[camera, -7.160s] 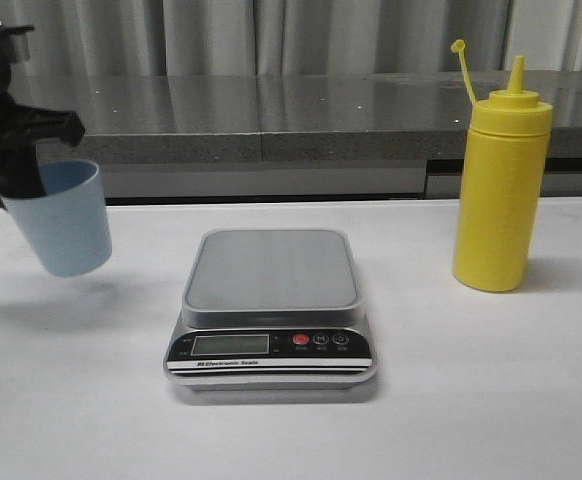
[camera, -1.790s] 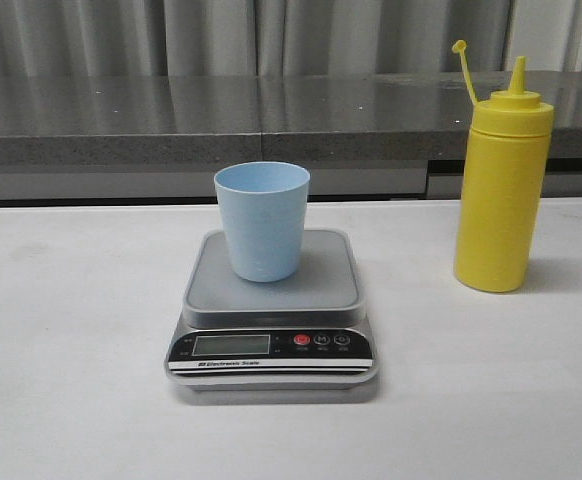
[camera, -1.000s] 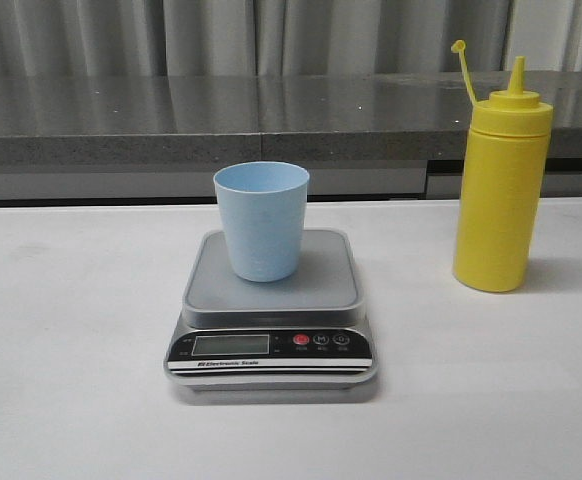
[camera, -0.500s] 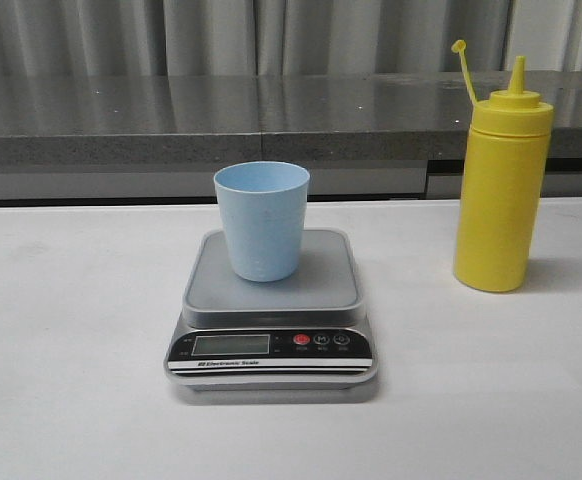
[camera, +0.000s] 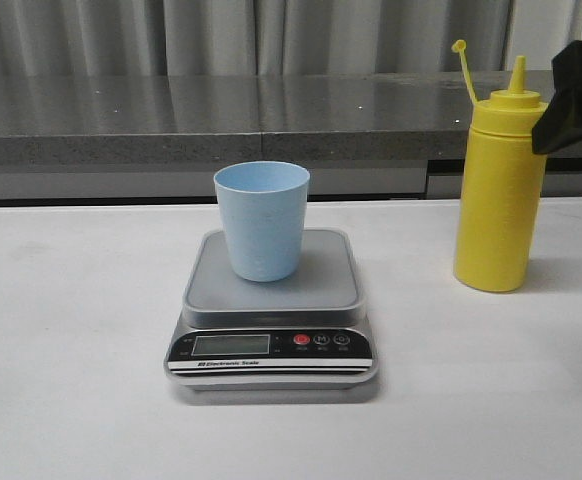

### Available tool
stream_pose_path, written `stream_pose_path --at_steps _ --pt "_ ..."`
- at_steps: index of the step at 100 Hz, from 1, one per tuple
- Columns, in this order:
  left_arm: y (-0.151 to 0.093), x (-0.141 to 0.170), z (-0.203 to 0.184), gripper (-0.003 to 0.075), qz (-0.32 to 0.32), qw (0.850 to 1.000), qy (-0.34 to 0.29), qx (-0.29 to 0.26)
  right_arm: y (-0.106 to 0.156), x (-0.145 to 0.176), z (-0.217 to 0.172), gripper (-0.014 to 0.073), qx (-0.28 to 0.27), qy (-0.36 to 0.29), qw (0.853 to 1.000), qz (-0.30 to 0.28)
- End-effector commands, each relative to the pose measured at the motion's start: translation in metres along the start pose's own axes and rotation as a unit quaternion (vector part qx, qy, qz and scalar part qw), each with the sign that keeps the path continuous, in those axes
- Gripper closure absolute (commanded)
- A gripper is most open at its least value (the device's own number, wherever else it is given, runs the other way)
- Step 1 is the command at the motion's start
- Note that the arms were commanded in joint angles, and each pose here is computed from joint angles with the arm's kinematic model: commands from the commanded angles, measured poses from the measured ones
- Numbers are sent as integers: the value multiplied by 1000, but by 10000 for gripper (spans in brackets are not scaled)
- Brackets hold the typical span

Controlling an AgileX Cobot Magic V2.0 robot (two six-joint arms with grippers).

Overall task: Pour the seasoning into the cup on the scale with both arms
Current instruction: 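Move the right gripper to the yellow bottle and grasp its body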

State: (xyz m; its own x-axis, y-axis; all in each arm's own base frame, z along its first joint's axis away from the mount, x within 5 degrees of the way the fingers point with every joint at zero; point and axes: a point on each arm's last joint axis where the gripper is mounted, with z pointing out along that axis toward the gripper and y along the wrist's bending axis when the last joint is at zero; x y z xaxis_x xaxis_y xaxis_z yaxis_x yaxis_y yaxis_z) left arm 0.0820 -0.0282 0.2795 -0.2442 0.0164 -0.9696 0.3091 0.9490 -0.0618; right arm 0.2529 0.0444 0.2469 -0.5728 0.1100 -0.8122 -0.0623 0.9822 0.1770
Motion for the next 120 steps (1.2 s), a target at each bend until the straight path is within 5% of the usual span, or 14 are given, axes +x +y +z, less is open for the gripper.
stream_pose_path --at_steps 1,120 --pt "0 -15 -2 741 -9 999 -48 -4 5 -17 1 -38 -8 -56 998 -6" --pt "0 -15 -2 741 -9 999 -48 -4 7 16 102 -38 1 -163 986 -35"
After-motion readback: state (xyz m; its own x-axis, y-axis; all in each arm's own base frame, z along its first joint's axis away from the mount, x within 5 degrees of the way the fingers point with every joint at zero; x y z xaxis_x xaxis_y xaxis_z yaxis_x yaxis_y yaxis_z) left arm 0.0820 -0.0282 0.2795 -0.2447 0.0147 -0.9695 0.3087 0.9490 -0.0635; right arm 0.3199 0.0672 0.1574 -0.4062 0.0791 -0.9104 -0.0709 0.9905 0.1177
